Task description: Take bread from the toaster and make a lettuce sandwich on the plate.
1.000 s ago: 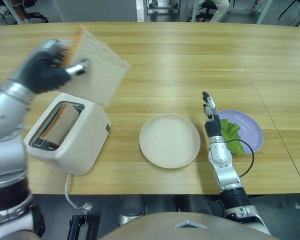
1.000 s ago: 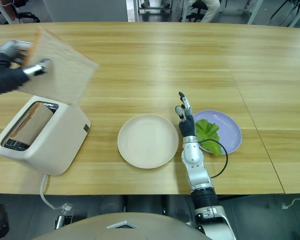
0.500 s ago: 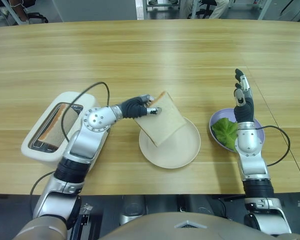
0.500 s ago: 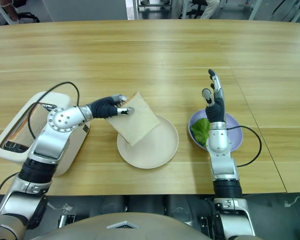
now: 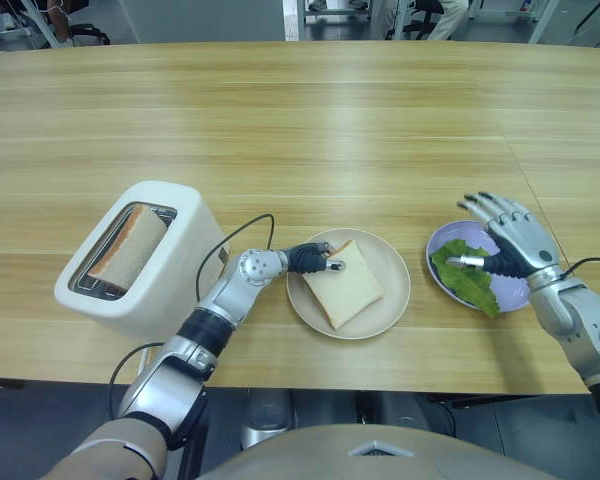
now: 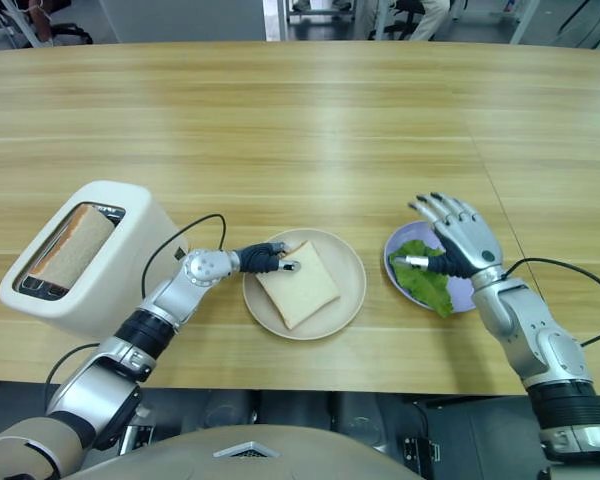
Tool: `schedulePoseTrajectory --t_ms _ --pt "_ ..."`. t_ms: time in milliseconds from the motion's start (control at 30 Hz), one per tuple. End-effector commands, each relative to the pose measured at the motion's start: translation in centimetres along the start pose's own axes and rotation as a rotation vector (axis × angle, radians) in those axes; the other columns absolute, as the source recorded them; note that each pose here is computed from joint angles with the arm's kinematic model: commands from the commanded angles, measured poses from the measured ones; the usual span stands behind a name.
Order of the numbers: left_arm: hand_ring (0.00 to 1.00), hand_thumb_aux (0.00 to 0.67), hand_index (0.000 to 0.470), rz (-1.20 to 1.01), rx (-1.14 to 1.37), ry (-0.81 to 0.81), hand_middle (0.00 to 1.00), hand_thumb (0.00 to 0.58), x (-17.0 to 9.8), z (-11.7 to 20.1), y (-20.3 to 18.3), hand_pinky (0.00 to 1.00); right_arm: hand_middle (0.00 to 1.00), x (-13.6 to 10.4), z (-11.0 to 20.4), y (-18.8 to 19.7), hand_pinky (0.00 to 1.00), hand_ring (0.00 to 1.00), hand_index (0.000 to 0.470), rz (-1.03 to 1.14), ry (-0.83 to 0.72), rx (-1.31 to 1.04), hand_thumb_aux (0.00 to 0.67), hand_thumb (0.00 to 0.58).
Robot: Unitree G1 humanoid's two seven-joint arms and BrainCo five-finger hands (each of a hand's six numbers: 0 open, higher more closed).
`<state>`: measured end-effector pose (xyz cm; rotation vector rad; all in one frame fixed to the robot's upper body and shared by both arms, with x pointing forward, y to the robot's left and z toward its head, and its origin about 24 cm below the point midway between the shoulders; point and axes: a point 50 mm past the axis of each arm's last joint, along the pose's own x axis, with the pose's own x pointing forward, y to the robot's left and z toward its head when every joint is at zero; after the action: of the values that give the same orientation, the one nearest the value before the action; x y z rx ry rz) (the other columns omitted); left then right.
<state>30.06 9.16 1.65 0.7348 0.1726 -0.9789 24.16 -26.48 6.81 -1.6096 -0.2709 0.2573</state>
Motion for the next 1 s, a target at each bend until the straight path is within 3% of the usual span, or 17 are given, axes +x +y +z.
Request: schedulePoseTrajectory --t_ms 33,67,100,133,433,1000 --pt "0.0 0.562 0.386 -0.012 0.025 0.05 0.0 0.565 0.6 -1.5 -1.2 0.0 0.0 -0.3 -0.3 1.1 0.0 0.0 0.0 0.063 -0.041 -0.075 0.0 0.0" --pt "0.0 0.444 0.305 -0.014 0.026 0.051 0.0 0.514 0.7 -1.6 -1.4 0.0 0.0 -0.4 -0.4 1.1 0.0 0.0 0.0 0.071 -0.045 -0.085 0.0 0.0" --pt "0.0 0.26 0.179 -0.018 0.031 0.051 0.0 0.363 0.8 -1.7 -1.6 0.0 0.0 -0.4 -0.6 1.1 0.0 0.0 0.0 0.074 -0.045 -0.096 0.0 0.0" --pt "0.0 0.0 0.0 -0.023 0.043 0.053 0.0 0.0 0.8 -1.7 -1.7 0.0 0.0 -0.5 -0.8 1.1 0.0 0.0 0.0 0.078 -0.045 -0.111 0.0 0.0" --pt "0.0 0.0 0.0 0.022 0.132 0.007 0.0 0.0 0.2 -0.3 -1.9 0.0 0.0 -0.1 -2.2 1.9 0.0 0.0 0.0 0.114 -0.014 -0.194 0.0 0.0" --pt "0.0 0.0 0.0 0.284 0.114 -0.14 0.0 0.0 -5.4 4.1 0.8 0.0 0.0 0.5 -3.8 5.7 0.0 0.0 0.0 0.218 0.047 -0.227 0.0 0.0"
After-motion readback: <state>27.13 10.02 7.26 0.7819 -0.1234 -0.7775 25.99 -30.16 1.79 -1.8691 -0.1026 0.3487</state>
